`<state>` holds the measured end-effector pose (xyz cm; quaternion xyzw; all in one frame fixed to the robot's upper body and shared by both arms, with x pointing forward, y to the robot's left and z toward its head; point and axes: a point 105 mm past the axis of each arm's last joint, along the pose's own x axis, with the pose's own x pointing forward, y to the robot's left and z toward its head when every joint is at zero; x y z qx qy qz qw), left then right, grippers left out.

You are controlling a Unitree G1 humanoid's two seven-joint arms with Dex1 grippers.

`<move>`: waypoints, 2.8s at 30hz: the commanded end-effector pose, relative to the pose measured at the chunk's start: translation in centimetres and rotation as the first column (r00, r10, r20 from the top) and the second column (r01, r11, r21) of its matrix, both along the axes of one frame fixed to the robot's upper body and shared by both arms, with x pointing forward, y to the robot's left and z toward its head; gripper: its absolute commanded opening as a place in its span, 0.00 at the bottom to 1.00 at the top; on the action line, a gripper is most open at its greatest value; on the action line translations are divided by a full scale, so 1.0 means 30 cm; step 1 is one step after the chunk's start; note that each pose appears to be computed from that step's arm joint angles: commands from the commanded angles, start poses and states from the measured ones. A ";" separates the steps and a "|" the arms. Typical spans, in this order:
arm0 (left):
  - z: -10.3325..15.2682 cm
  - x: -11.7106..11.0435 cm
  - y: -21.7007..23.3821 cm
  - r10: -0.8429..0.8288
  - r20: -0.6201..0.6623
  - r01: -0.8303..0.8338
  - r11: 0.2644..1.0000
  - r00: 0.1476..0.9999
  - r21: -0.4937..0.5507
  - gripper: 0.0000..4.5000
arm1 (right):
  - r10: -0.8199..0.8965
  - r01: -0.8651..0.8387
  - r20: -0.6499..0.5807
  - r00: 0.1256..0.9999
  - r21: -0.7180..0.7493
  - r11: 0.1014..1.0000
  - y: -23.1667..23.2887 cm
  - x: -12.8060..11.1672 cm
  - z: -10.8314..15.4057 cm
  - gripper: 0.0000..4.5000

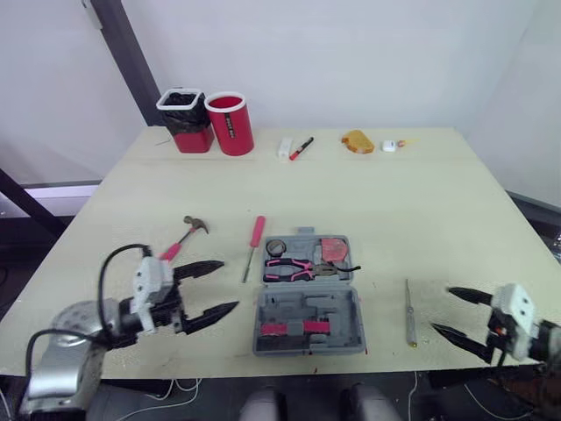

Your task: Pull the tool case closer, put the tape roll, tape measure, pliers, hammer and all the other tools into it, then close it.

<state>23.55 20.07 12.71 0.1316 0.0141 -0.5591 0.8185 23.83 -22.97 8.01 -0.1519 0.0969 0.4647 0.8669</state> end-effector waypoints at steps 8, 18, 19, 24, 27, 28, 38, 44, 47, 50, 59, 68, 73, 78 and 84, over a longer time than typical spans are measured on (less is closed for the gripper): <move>0.076 -0.036 -0.109 -0.215 0.024 0.215 0.977 0.976 -0.002 0.99 | -0.054 0.054 0.002 0.999 0.020 0.998 0.047 0.113 0.046 1.00; 0.091 -0.090 -0.125 -0.281 0.008 0.281 0.960 0.960 0.010 0.99 | -0.586 0.589 -0.060 0.808 0.117 0.800 0.054 0.046 -0.035 1.00; 0.094 -0.091 -0.123 -0.289 0.005 0.289 0.957 0.957 0.013 0.99 | -0.603 0.608 -0.077 0.794 0.113 0.786 0.069 0.033 -0.046 1.00; 0.103 -0.083 -0.120 -0.314 0.005 0.314 0.949 0.949 0.027 0.99 | -0.657 0.671 -0.151 0.738 0.067 0.738 0.117 -0.015 -0.110 1.00; 0.108 -0.083 -0.120 -0.334 -0.001 0.334 0.942 0.943 0.028 0.99 | -0.687 0.706 -0.199 0.699 0.046 0.706 0.135 -0.026 -0.148 1.00; 0.110 -0.082 -0.119 -0.339 -0.002 0.339 0.940 0.941 0.028 0.99 | -0.692 0.713 -0.212 0.690 0.040 0.700 0.138 -0.029 -0.162 1.00; 0.127 -0.042 -0.103 -0.334 0.024 0.333 0.941 0.942 0.055 1.00 | -0.687 0.715 -0.241 0.685 0.045 0.697 0.162 -0.011 -0.192 0.36; 0.132 -0.032 -0.104 -0.324 0.035 0.322 0.945 0.945 0.054 1.00 | -0.668 0.698 -0.238 0.705 0.064 0.714 0.189 0.008 -0.176 0.00; 0.133 -0.027 -0.101 -0.316 0.038 0.314 0.948 0.948 0.057 1.00 | -0.648 0.680 -0.243 0.722 0.075 0.729 0.211 0.021 -0.163 0.00; 0.134 -0.028 -0.102 -0.315 0.039 0.313 0.948 0.948 0.058 1.00 | -0.637 0.669 -0.235 0.734 0.085 0.739 0.228 0.040 -0.152 0.00; 0.133 -0.027 -0.100 -0.308 0.041 0.306 0.950 0.950 0.061 1.00 | -0.659 0.703 -0.292 0.694 0.073 0.708 0.235 0.045 -0.182 0.23; 0.131 -0.029 -0.095 -0.293 0.041 0.290 0.955 0.955 0.057 1.00 | -0.588 0.617 -0.201 0.783 0.132 0.776 0.203 0.051 -0.070 0.98; 0.132 -0.028 -0.092 -0.270 0.046 0.268 0.963 0.962 0.043 1.00 | -0.427 0.443 -0.137 0.894 0.132 0.886 0.179 0.088 0.049 0.98; 0.125 -0.025 -0.092 -0.245 0.051 0.244 0.969 0.968 0.030 1.00 | -0.173 0.182 -0.116 0.978 0.069 0.981 0.201 0.108 0.105 0.98; 0.122 -0.026 -0.090 -0.223 0.046 0.222 0.975 0.974 0.019 1.00 | 0.142 -0.149 -0.112 0.983 -0.057 0.987 0.215 0.127 0.132 0.98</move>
